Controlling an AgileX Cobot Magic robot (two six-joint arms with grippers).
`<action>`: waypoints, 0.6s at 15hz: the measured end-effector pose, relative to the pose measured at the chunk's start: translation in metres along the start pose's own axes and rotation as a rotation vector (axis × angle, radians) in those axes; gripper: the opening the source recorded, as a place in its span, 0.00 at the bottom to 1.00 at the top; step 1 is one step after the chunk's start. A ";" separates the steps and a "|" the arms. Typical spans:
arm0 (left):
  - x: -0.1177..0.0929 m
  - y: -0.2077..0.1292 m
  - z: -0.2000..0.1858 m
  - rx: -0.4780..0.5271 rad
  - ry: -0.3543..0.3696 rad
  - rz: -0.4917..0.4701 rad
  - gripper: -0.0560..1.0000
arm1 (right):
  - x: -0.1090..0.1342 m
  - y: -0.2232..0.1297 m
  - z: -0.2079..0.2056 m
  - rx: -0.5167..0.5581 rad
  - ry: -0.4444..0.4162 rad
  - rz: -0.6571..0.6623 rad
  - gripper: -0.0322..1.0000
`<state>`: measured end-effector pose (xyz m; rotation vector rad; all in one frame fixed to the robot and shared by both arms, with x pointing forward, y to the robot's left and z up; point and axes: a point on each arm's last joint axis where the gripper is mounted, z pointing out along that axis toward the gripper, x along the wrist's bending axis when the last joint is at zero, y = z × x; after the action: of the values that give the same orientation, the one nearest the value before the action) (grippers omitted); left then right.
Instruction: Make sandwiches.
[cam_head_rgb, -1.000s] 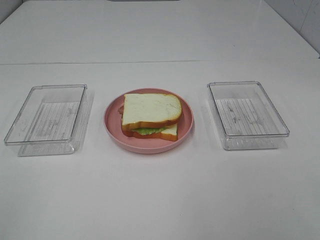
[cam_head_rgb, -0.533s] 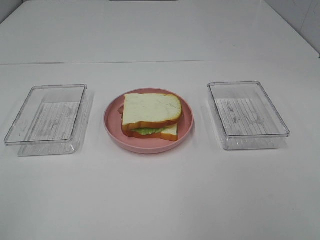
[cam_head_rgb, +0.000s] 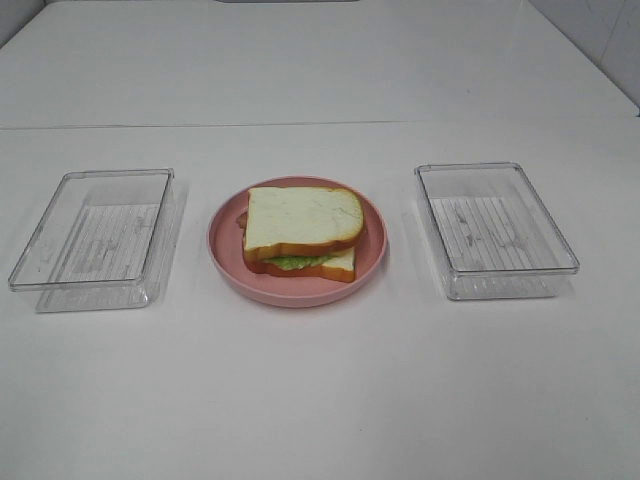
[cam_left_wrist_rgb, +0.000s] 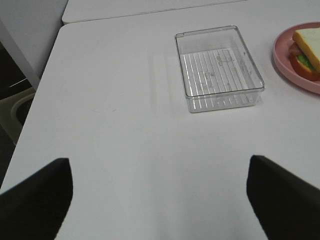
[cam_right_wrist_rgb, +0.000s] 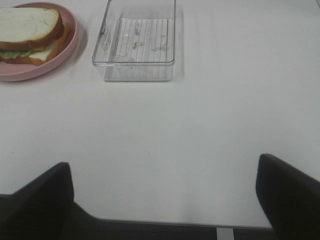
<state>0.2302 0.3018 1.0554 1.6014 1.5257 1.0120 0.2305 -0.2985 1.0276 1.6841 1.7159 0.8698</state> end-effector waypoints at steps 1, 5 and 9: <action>0.000 0.000 0.000 0.000 0.000 0.000 0.87 | 0.000 0.000 0.000 0.000 0.000 0.000 0.95; 0.000 0.000 0.000 0.000 0.000 0.000 0.87 | 0.000 0.000 0.000 0.000 -0.007 0.006 0.95; 0.000 0.000 0.000 0.000 0.000 0.000 0.87 | 0.000 0.001 0.000 -0.009 -0.033 0.026 0.95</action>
<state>0.2302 0.3018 1.0554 1.6014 1.5257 1.0120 0.2310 -0.2981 1.0281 1.7092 1.6698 0.8558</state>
